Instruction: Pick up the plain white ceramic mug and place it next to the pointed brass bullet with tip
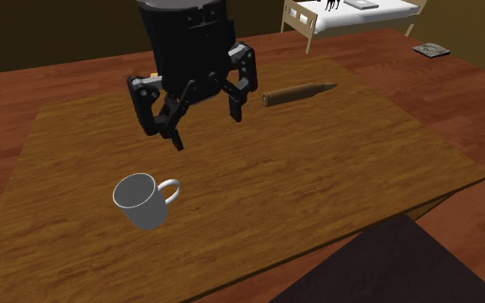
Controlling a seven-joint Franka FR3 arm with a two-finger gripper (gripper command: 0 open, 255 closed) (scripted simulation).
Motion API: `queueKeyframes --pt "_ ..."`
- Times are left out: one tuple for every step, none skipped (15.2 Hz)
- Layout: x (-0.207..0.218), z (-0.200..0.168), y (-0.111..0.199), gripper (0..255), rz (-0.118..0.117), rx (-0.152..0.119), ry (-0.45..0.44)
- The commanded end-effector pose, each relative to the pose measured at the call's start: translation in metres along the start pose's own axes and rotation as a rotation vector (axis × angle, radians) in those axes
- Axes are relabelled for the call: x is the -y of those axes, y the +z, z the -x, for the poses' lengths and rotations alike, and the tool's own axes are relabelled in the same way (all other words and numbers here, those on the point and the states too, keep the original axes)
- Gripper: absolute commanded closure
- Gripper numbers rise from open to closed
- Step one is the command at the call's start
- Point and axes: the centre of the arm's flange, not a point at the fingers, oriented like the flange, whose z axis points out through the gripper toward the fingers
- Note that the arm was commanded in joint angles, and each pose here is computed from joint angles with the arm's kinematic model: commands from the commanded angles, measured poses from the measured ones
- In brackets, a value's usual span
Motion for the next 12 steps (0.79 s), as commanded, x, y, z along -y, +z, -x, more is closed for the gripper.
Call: queueKeyframes --pt "0.019 -0.013 0.016 0 -0.002 0.020 0.001" --pt "0.028 -0.020 0.023 0 -0.002 0.030 0.001" --pt "0.038 -0.027 0.030 0 -0.003 0.039 0.001" --pt "0.048 -0.034 0.037 0 -0.003 0.049 0.001" --pt "0.057 -0.041 0.045 0 -0.004 0.059 0.002" --pt "0.067 -0.047 0.052 0 -0.004 0.069 0.002" --pt "0.077 -0.054 0.060 0 -0.004 0.079 0.002" --pt "0.086 -0.060 0.067 0 -0.005 0.089 0.002" --pt "0.096 -0.067 0.075 0 -0.005 0.098 0.002" --pt "0.106 -0.073 0.082 0 -0.006 0.108 0.002" --pt "0.115 -0.079 0.090 0 -0.006 0.118 0.003" --pt "0.125 -0.085 0.098 0 -0.007 0.128 0.003"
